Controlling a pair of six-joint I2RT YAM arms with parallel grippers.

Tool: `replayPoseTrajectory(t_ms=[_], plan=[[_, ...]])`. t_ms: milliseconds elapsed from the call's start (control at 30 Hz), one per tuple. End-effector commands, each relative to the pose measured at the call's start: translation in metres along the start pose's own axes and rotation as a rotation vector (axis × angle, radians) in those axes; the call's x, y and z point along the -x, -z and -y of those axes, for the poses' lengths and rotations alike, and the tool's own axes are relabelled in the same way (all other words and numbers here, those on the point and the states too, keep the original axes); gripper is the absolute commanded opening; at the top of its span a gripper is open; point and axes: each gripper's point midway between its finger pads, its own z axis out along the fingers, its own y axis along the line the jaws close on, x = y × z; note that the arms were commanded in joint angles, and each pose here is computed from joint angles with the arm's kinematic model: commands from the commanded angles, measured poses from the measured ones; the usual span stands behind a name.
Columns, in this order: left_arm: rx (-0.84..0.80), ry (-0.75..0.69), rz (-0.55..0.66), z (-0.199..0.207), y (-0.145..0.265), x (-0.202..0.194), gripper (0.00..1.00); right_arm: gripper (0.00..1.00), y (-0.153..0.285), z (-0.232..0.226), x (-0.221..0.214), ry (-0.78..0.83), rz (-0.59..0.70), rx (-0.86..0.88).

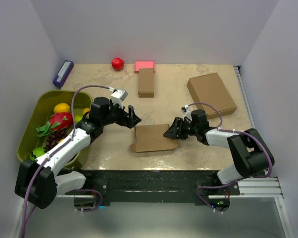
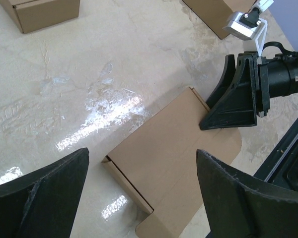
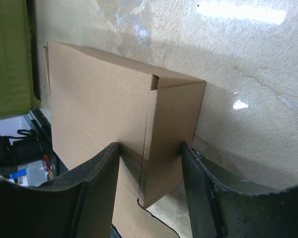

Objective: Fold the paper box

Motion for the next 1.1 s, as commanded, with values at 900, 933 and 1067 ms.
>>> replayPoseTrajectory(t_ms=[900,933,1067], plan=[[-0.131,0.009,0.037,0.015,0.003,0.006,0.93,0.0,0.036,0.006,-0.015,-0.014,-0.004,0.015],[-0.13,0.008,0.036,0.014,0.003,0.006,0.93,0.0,0.036,0.008,-0.016,-0.01,-0.006,0.009],[-0.11,0.035,0.014,0.01,0.001,0.001,0.93,0.0,0.035,0.018,-0.016,-0.021,0.005,-0.043]])
